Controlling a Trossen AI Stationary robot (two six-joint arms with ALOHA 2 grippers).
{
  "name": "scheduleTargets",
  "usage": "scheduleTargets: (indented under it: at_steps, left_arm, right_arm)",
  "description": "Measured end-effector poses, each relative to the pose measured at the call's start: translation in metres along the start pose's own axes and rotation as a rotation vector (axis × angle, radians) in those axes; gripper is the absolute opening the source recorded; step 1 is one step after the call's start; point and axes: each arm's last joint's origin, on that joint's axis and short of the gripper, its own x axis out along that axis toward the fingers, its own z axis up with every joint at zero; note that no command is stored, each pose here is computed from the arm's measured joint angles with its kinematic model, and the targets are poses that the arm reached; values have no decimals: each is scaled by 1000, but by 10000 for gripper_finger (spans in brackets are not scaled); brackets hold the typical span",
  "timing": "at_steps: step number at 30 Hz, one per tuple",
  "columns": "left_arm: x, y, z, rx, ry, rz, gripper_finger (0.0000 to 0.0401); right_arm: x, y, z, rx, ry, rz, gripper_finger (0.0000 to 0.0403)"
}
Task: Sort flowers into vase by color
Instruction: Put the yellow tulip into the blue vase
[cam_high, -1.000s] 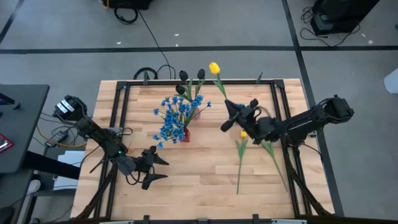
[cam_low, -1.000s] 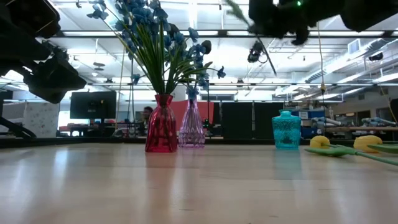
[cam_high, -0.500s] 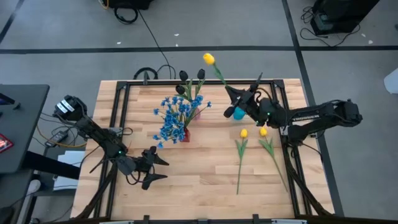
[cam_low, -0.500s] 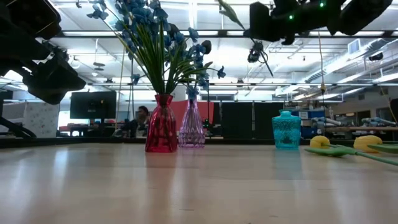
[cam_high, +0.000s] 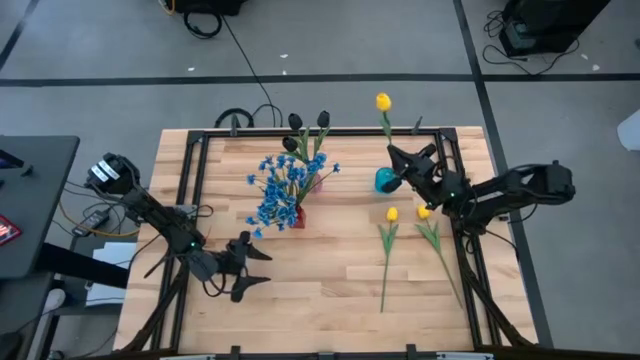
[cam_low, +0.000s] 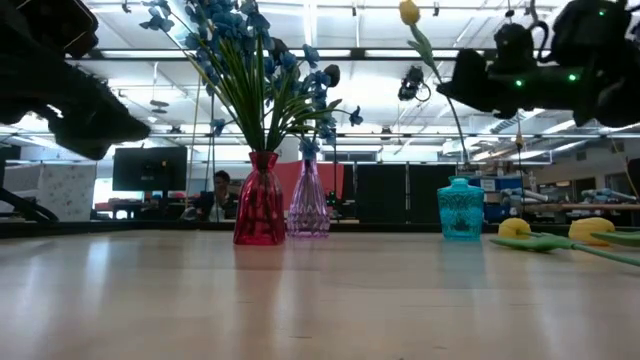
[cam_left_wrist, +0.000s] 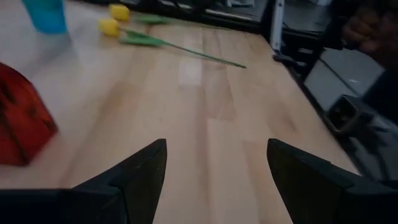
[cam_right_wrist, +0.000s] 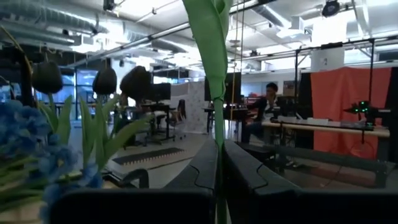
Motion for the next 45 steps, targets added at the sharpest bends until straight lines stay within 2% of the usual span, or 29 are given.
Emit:
scheduleTargets:
  at_steps: [7, 9, 16, 27, 32, 37, 45]
  left_arm:
    - [5, 8, 11, 26, -94, 82, 282]
    - [7, 10, 13, 13, -92, 75, 282]
    - [10, 10, 13, -77, -29, -61, 282]
    - [10, 10, 13, -89, -40, -48, 282]
    - [10, 10, 13, -113, -40, -48, 282]
    - [10, 10, 13, -133, -39, -49, 282]
    - [10, 10, 14, -134, -38, -50, 282]
  right_arm:
    - [0, -1, -7, -54, 8, 1, 26]
    - [3, -1, -8, -64, 4, -2, 26]
    - [17, 1, -12, -87, 7, 13, 26]
    - [20, 7, -40, -155, 130, 14, 23]
    - [15, 16, -43, -181, 152, 47, 26]
    - [10, 23, -42, -243, 161, 30, 26]
    - [-2, 22, -47, -194, 199, 40, 25]
